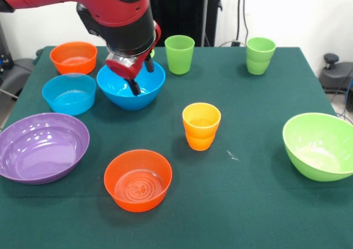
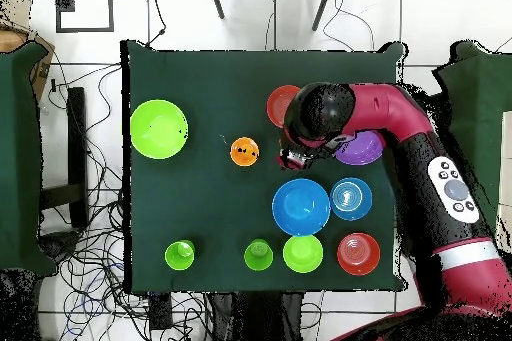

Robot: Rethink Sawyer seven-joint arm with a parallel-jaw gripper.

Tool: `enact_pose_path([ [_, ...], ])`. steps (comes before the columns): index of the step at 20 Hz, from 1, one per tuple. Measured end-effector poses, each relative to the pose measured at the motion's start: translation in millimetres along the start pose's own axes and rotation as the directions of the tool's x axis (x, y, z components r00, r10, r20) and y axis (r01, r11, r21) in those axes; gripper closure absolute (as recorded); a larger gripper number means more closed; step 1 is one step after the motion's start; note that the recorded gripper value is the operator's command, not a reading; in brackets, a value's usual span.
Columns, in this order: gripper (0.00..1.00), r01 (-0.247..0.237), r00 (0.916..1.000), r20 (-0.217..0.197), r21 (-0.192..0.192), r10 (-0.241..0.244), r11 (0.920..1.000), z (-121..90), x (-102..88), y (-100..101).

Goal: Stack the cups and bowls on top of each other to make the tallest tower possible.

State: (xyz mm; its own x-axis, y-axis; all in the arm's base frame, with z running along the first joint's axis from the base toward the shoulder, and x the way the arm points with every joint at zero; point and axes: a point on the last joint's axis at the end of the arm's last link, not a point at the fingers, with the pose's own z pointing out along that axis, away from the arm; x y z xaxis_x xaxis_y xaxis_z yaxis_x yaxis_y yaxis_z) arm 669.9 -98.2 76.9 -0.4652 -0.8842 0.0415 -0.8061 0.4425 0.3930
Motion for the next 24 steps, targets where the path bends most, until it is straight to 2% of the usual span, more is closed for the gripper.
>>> enact_pose_path([
  [5, 0.00, -0.003, 0.9999, -0.013, 0.020, 0.003, 0.9998, 0.2, 3.5, -5.8],
  [10, 0.00, 0.004, 0.9994, -0.033, 0.026, -0.003, 0.9997, 9.1, 6.2, -7.6],
  [21, 0.00, 0.011, 0.9982, -0.058, 0.004, -0.010, 0.9999, 40.2, 14.6, -9.1],
  [24, 0.00, 0.009, 0.9966, -0.082, 0.005, -0.009, 0.9999, 49.6, 22.1, -10.2],
])
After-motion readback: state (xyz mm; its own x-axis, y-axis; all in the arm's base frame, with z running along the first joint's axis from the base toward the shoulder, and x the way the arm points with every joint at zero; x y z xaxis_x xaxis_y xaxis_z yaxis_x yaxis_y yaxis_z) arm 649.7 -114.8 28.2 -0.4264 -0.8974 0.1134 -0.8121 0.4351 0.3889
